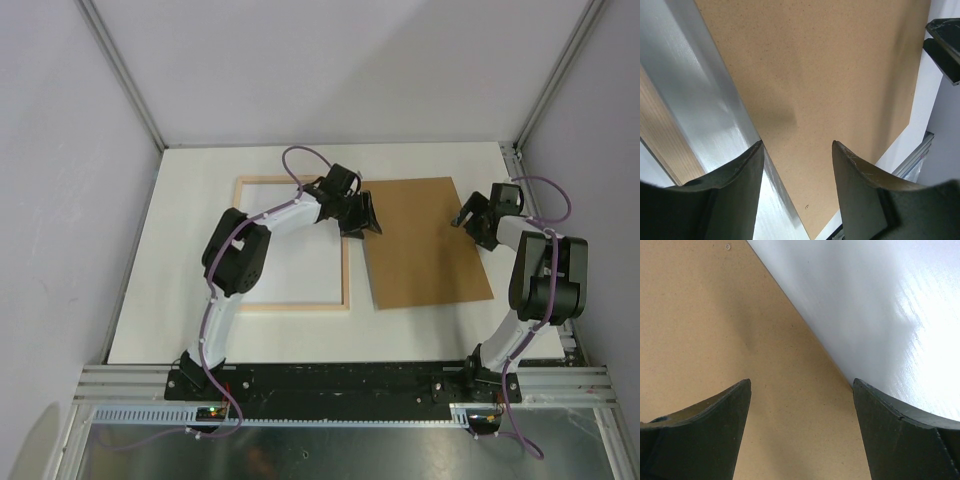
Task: Put the photo into the frame
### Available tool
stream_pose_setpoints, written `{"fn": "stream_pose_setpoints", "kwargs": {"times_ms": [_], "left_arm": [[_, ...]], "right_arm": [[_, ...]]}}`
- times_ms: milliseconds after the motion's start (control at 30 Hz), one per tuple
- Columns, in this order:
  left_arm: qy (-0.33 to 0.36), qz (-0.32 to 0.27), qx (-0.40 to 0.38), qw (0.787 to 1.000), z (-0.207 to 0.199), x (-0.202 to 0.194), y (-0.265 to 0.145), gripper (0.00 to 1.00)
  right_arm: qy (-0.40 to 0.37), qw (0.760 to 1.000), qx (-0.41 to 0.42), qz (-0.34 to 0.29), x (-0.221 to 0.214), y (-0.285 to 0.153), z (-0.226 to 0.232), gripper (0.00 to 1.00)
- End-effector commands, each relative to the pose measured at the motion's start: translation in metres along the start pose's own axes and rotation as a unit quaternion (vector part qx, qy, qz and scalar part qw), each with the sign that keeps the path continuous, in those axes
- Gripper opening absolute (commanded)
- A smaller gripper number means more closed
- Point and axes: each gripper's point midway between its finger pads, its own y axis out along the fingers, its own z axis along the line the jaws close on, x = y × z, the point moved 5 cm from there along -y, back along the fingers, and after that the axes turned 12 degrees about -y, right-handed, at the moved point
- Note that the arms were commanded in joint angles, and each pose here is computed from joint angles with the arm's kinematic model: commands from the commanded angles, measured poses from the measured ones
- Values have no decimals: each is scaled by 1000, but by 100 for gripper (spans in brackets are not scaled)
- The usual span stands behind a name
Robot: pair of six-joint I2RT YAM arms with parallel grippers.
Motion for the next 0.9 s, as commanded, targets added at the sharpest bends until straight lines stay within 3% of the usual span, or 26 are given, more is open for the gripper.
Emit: {"fn": "stream_pose_setpoints", "kwargs": {"times_ms": [0, 433, 867], "left_arm": [[75, 0, -162, 984, -99, -9, -49, 59], [69, -10, -139, 988, -79, -15, -62, 59], [45, -20, -78, 996, -13, -16, -74, 59]], "right_arm": [[12, 990, 81, 119, -55, -13, 41, 86], [-27, 983, 117, 138, -86, -16, 92, 86], [-54, 973, 156, 161, -124, -16, 144, 86]]}}
